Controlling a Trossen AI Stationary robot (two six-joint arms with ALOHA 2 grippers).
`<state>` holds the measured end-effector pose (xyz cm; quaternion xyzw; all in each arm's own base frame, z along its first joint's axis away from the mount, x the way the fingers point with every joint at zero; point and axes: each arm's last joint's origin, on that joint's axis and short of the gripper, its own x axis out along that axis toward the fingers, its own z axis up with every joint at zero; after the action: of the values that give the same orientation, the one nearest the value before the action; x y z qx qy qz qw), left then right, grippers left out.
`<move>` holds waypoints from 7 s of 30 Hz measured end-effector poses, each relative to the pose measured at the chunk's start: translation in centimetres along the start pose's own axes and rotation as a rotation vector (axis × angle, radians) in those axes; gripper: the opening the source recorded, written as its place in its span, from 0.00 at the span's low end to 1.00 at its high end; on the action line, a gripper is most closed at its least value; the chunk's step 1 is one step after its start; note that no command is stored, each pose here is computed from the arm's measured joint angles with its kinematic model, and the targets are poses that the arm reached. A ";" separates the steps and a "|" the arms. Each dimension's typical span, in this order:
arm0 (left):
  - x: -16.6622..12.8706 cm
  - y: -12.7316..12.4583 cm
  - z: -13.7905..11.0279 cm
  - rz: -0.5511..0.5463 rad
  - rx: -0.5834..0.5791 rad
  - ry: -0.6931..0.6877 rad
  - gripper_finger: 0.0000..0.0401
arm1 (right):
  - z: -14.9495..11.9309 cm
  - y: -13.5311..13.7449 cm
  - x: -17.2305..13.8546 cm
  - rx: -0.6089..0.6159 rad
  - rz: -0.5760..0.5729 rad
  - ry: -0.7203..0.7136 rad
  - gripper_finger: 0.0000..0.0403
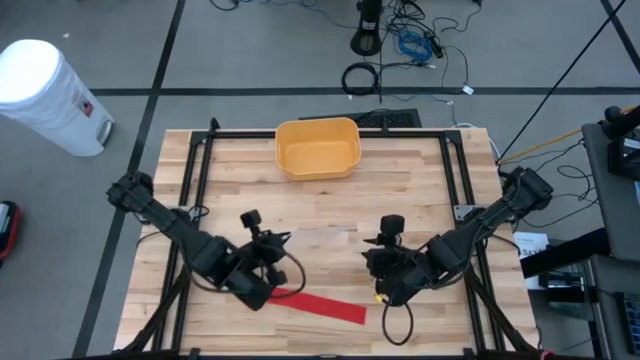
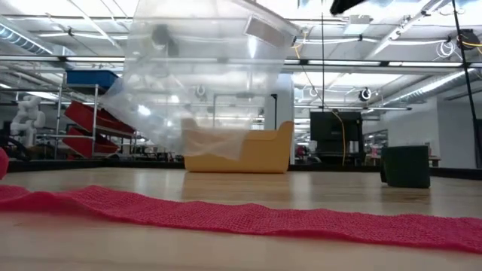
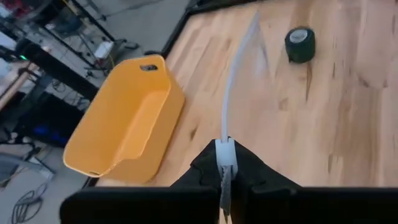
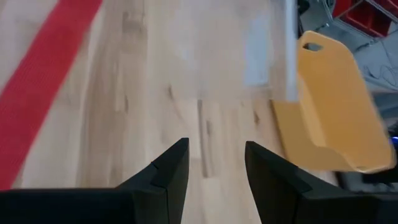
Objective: Roll bandage
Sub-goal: Open the transparent zip bag
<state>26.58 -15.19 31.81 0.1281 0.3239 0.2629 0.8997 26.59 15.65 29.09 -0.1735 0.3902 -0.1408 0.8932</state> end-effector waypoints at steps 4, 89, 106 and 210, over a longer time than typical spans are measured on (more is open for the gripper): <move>-0.5 -0.4 0.0 -0.008 -0.003 -0.026 0.01 | -1.5 0.2 2.6 0.068 0.048 -0.124 0.35; -2.7 -4.5 -1.1 -0.190 0.021 -0.209 0.33 | 6.3 -3.6 6.7 -0.052 0.445 -0.438 0.00; -2.7 -4.5 -1.2 -0.199 0.020 -0.203 0.23 | 6.2 -3.5 6.7 -0.057 0.446 -0.428 0.00; -1.5 -4.0 -1.3 -0.219 0.066 -0.133 0.00 | 7.6 -2.1 9.7 -0.032 0.413 -0.592 0.03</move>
<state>26.37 -19.26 30.00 0.1388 0.2840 0.1434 0.9378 38.38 11.56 28.55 -0.1382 0.1437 0.1048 0.9743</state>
